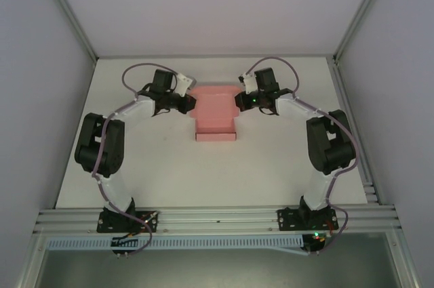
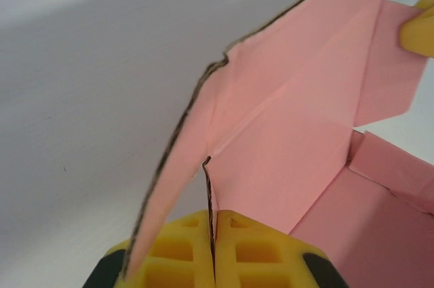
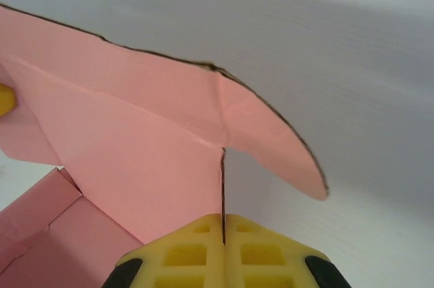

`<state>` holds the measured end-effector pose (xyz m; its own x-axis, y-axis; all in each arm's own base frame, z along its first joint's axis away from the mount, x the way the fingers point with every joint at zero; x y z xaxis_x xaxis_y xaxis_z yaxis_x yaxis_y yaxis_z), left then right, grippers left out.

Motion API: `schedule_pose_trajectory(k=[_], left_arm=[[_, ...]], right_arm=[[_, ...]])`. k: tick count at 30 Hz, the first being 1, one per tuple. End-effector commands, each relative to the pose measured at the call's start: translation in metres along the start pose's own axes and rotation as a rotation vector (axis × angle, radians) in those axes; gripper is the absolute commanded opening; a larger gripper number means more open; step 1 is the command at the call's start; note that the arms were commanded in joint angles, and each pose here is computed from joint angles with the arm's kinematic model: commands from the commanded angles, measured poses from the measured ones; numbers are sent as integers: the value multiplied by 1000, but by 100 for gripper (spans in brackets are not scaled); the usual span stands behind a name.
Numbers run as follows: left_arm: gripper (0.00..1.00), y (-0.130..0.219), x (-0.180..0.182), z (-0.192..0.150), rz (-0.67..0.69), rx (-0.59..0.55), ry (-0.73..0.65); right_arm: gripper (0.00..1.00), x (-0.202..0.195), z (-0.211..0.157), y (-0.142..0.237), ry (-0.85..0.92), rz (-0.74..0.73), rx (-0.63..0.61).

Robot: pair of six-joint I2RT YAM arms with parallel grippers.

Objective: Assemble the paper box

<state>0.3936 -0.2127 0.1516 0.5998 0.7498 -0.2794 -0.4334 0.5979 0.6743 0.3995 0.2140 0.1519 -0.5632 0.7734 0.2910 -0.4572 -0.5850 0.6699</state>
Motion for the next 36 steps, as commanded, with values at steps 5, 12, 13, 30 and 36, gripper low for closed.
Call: schedule_pose_trajectory(k=[5,12,13,30,36], left_arm=[[0,19,-17,23,378,-50,9],[0,23,-31,43,581,-232,181],[0,22,-33,45,585,-257,206],[0,12,-31,54,566,-386,325],[0,8,-26,62,435,-429,347]], right_arm=[[0,22,21,24,76,-332,-102],[0,39,33,31,-167,-517,-293],[0,42,34,30,-185,-525,-325],[0,57,46,11,-292,-537,-482],[0,67,58,11,-189,-433,-571]])
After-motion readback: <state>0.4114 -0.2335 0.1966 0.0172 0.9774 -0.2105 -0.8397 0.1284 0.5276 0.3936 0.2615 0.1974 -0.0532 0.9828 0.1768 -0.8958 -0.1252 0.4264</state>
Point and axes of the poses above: each hand's point on the last joint's axis, 136 mm out from that joint toward the fingers, its own y axis back along the fingers, its own x axis along the line the jaws close on, z = x × y, the point moved 5 cm from there along y, back along the fingers, and after that the axes turned 3 degrees about y, right-handed, at the moved point
